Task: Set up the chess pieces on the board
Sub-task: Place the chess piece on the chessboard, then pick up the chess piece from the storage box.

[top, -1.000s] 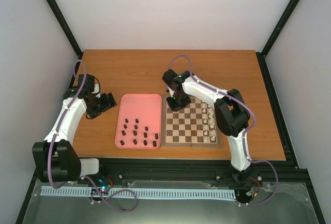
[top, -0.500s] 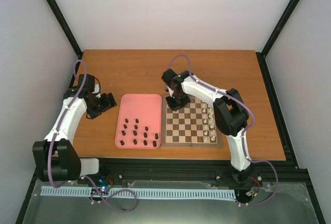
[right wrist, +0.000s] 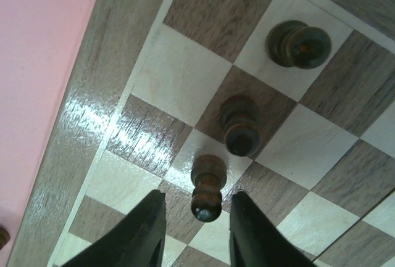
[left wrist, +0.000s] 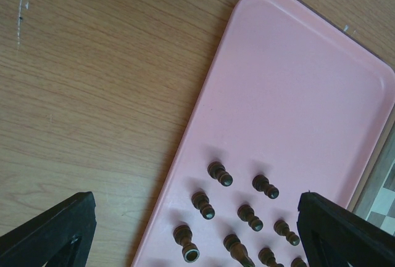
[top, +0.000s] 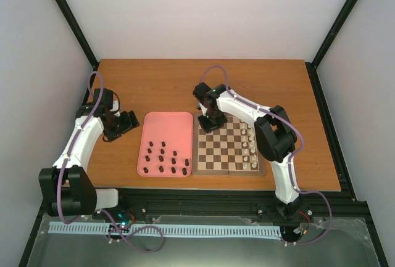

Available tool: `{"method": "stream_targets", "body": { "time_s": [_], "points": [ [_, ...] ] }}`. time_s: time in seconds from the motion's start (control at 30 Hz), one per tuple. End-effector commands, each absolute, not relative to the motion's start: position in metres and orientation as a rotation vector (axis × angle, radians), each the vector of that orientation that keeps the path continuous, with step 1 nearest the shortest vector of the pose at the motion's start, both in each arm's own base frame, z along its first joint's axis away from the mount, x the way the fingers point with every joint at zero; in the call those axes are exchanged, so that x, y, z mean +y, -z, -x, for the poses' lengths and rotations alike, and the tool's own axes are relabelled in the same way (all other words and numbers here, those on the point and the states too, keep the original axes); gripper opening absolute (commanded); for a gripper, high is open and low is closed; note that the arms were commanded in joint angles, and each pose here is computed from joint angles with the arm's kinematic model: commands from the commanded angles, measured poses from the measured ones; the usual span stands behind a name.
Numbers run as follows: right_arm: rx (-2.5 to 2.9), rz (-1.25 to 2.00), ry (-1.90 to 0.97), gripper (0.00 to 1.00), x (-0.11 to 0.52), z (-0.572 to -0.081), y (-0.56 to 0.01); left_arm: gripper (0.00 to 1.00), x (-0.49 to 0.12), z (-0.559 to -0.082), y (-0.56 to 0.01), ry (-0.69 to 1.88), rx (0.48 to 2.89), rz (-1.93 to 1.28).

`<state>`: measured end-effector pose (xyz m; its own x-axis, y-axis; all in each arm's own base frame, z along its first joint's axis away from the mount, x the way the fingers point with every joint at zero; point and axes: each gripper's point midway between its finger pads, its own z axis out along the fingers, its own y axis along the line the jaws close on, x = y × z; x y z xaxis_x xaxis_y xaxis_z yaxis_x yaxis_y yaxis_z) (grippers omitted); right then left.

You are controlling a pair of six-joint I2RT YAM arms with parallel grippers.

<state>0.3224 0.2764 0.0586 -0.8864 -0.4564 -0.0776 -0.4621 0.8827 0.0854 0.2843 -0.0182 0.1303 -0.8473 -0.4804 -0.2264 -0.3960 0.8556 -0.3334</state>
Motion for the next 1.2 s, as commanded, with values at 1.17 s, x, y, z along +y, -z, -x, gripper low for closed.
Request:
{"method": "stream_targets", "body": {
  "time_s": [1.17],
  "points": [
    [2.873,1.279,-0.402,0.5,0.424,-0.232,-0.058,1.0,-0.024,-0.289,-0.139,0.462,2.693,0.641]
  ]
}}
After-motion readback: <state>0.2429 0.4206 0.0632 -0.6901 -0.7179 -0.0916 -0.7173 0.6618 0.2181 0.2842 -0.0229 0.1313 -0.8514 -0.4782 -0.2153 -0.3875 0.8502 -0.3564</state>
